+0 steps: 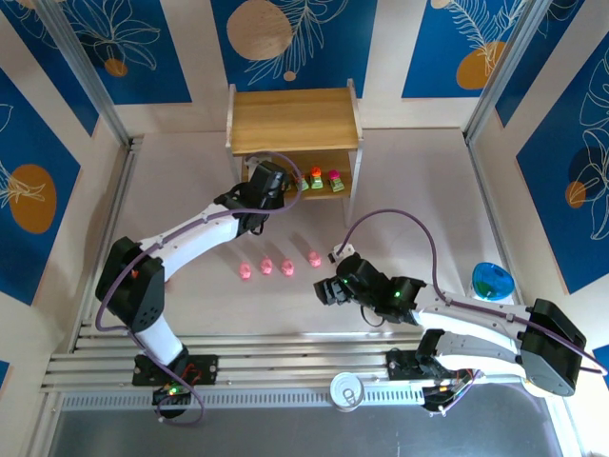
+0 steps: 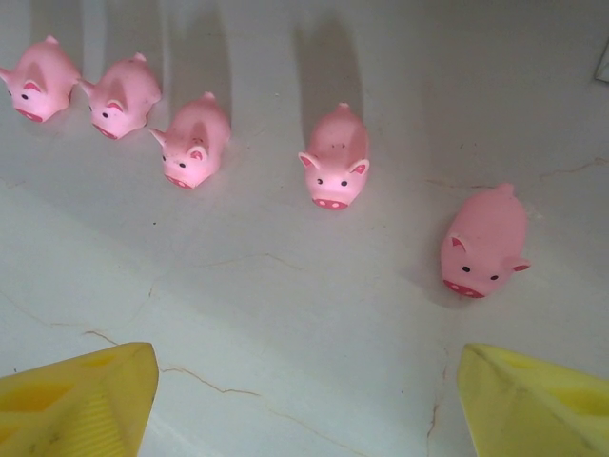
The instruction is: Place and organize the plastic toys onto the shelf
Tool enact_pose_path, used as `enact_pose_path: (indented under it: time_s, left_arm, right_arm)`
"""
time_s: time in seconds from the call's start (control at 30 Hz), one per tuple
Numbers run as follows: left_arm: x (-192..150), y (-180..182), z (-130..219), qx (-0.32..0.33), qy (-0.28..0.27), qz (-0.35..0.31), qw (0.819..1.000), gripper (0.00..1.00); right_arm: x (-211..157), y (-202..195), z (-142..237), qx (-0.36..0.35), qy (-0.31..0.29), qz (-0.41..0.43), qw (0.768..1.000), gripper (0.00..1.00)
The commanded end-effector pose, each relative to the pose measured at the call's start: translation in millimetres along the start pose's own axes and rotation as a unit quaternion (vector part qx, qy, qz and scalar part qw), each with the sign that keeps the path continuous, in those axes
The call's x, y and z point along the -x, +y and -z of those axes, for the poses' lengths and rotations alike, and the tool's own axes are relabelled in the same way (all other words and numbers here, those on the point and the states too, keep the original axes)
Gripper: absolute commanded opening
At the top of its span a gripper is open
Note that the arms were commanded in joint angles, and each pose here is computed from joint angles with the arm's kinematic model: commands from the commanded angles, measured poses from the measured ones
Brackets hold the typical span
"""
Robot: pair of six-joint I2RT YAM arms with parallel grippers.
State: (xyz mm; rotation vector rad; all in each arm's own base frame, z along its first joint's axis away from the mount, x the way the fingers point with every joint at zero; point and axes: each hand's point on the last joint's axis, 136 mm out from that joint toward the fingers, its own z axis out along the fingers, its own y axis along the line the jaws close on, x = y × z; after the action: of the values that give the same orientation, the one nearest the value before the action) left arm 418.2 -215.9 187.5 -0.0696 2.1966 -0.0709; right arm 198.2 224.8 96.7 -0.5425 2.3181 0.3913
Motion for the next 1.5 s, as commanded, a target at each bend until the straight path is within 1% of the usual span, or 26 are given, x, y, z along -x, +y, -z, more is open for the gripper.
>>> enact_pose_path:
  time_s: [0.0,0.07,0.13,0.4,0.8,0.97,1.13,1.27,1.47]
  left_arm:
    - [0.8,-1.1,1.1,0.001,0.001,-0.016,1.0,0.48]
    - [2.6,-3.5,5.4,-0.001,-0.004,-0.021,1.0,0.51]
    - [5.7,-4.5,10.5,0.0,-0.01,-0.024,1.0,0.52]
    - [13.6,-10.9,36.1,-0.004,-0.033,-0.03,0.999,0.54]
    - [7.9,-16.0,69.6,-0.017,-0.051,-0.033,0.998,0.56]
    - [-4.4,-14.7,85.2,-0.027,-0.05,-0.041,0.998,0.57]
    - [-20.1,-11.2,97.3,-0.048,-0.036,-0.047,0.997,0.59]
    - [-35.3,-14.4,108.6,-0.073,-0.023,-0.069,0.995,0.6]
    - [-55.4,0.2,124.8,-0.095,-0.019,-0.096,0.991,0.63]
  right_arm:
    - [7.2,5.0,1.5,0.013,-0.006,-0.006,1.0,0.83]
    - [7.0,5.2,1.7,0.013,-0.006,-0.006,1.0,0.84]
    - [7.4,5.0,1.9,0.013,-0.006,-0.006,1.0,0.84]
    - [7.5,4.2,3.9,0.014,-0.01,-0.007,1.0,0.84]
    - [8.8,0.5,6.3,0.007,-0.018,-0.012,1.0,0.83]
    - [8.7,-4.3,6.5,-0.004,-0.021,-0.015,1.0,0.82]
    - [8.3,-8.6,6.8,-0.012,-0.022,-0.02,0.999,0.82]
    - [7.9,-13.8,8.4,-0.021,-0.025,-0.027,0.999,0.82]
    - [6.8,-29.7,9.3,-0.052,-0.019,-0.06,0.997,0.82]
